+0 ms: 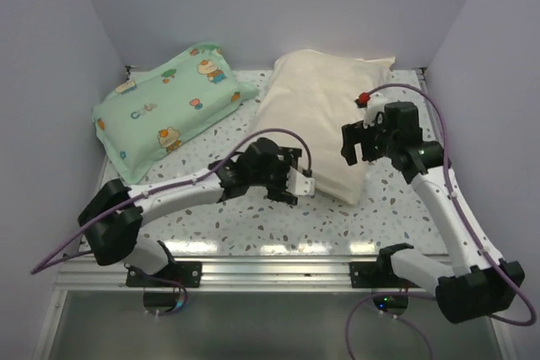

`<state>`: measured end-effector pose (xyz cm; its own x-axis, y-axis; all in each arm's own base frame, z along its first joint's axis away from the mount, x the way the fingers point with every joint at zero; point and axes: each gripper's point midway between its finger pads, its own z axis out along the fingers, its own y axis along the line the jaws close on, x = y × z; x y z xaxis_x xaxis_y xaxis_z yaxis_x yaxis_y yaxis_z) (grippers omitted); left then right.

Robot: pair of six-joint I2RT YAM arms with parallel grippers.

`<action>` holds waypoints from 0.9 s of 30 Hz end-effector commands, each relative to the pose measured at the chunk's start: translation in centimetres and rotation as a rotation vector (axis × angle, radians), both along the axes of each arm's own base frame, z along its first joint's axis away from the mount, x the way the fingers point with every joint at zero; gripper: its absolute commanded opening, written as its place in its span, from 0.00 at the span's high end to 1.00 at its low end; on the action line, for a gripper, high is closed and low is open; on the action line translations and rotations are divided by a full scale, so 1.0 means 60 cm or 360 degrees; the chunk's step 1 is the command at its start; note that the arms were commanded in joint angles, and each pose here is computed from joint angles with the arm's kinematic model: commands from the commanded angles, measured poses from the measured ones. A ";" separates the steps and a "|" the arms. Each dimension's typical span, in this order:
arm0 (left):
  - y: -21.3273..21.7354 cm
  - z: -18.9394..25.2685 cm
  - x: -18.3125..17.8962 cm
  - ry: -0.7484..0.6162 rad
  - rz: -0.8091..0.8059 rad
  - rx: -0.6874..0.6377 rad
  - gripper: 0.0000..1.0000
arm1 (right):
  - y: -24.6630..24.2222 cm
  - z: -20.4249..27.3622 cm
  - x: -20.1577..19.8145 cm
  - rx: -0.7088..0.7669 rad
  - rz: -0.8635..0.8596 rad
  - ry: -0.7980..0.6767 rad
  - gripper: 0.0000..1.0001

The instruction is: Put the pillow into the pillowcase

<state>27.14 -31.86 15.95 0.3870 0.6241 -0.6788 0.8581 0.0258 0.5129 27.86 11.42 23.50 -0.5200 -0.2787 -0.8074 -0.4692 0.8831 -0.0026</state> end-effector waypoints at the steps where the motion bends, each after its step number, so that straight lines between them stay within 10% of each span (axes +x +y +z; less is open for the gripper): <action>1: -0.104 -0.007 0.012 -0.0338 0.0031 0.0069 0.00 | -0.058 -0.072 0.001 0.0127 -0.0273 0.0396 0.14; 10: -0.208 -0.135 0.050 -0.0651 0.0059 0.0336 0.01 | -0.232 -0.039 0.055 0.0380 -0.0744 0.0405 0.13; 13: -0.210 -0.153 0.063 -0.0637 0.0082 0.0404 0.52 | -0.245 -0.033 0.060 0.0385 -0.0757 0.0399 0.14; 14: -0.208 -0.149 0.064 -0.0592 0.0112 0.0375 0.96 | -0.243 -0.036 0.062 0.0388 -0.0722 0.0408 0.14; 15: -0.212 -0.128 0.069 -0.0569 0.0137 0.0318 1.00 | -0.240 -0.039 0.062 0.0387 -0.0693 0.0417 0.15; 22: -0.233 0.072 0.204 -0.0180 0.0420 -0.0259 1.00 | -0.181 -0.068 0.014 0.0499 -0.0342 0.0603 0.21; 27: -0.236 0.149 0.180 -0.0063 0.0225 -0.0351 1.00 | -0.142 -0.013 -0.012 0.0535 -0.0059 0.0423 0.21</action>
